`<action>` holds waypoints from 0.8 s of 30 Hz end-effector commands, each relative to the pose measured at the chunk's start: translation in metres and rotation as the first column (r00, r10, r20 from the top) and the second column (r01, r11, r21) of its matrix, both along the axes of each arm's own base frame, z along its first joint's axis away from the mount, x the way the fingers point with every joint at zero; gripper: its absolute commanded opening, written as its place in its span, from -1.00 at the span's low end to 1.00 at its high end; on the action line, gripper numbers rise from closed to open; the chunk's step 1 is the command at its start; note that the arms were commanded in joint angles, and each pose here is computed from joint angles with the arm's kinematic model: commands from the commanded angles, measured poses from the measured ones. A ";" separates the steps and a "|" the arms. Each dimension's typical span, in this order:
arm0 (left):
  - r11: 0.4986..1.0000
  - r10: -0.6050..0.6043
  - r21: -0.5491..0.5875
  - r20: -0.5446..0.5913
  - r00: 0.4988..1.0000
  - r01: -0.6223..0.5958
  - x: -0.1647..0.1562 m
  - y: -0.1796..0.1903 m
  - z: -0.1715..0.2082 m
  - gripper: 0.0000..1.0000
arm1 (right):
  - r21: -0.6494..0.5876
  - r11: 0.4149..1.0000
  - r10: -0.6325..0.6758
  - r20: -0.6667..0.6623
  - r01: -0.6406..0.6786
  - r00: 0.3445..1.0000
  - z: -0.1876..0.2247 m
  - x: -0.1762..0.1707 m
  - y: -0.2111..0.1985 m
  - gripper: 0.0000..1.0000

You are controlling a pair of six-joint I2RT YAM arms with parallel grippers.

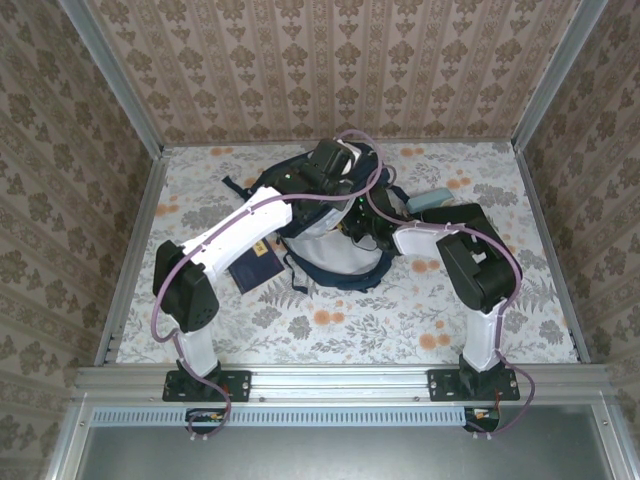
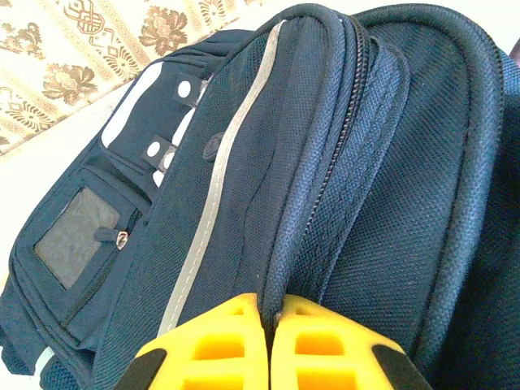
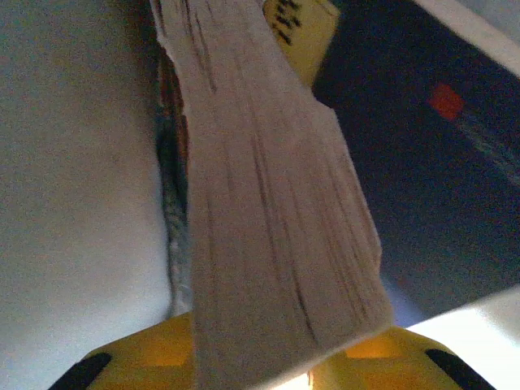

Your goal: Pack books, pencil case, and school supplies into a backpack

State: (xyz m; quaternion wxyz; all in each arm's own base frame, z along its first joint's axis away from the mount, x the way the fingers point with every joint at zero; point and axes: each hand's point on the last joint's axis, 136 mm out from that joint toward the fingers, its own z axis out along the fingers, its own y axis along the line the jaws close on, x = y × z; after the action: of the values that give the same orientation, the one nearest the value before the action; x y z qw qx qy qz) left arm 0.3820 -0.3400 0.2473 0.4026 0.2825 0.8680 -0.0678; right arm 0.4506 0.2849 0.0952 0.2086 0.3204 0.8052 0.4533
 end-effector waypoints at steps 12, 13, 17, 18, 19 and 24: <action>0.982 0.064 -0.180 0.002 0.998 -0.063 0.011 0.016 0.036 -0.90 | -0.067 0.996 0.055 -0.030 -0.057 0.998 0.014 -0.073 -0.034 0.52; 0.980 0.067 -0.187 -0.006 0.998 -0.067 0.012 0.016 0.034 -0.89 | -0.092 0.994 0.053 -0.035 -0.056 0.998 0.016 -0.082 -0.041 0.52; 0.972 0.069 -0.222 -0.049 0.996 -0.078 0.015 0.017 0.028 -0.77 | -0.208 0.977 0.034 -0.056 -0.045 0.998 0.017 -0.113 -0.073 0.52; 0.969 0.069 -0.233 -0.063 0.996 -0.082 0.014 0.018 0.026 -0.70 | -0.263 0.964 0.024 -0.075 -0.043 0.997 0.012 -0.123 -0.084 0.52; 0.966 0.069 -0.243 -0.077 0.995 -0.086 0.014 0.020 0.025 -0.60 | -0.314 0.949 0.009 -0.071 -0.031 0.997 0.016 -0.132 -0.098 0.53; 0.955 0.116 -0.253 -0.168 0.979 -0.156 0.019 0.041 0.007 0.10 | -0.583 0.812 -0.067 -0.087 0.004 0.994 0.015 -0.171 -0.165 0.59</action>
State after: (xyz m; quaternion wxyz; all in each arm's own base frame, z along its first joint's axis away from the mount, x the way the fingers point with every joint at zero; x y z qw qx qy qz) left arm 0.3965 -0.3185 0.2338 0.3637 0.2039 0.8962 -0.1520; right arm 0.3160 0.1773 0.1405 0.2642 0.2882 0.8626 0.3210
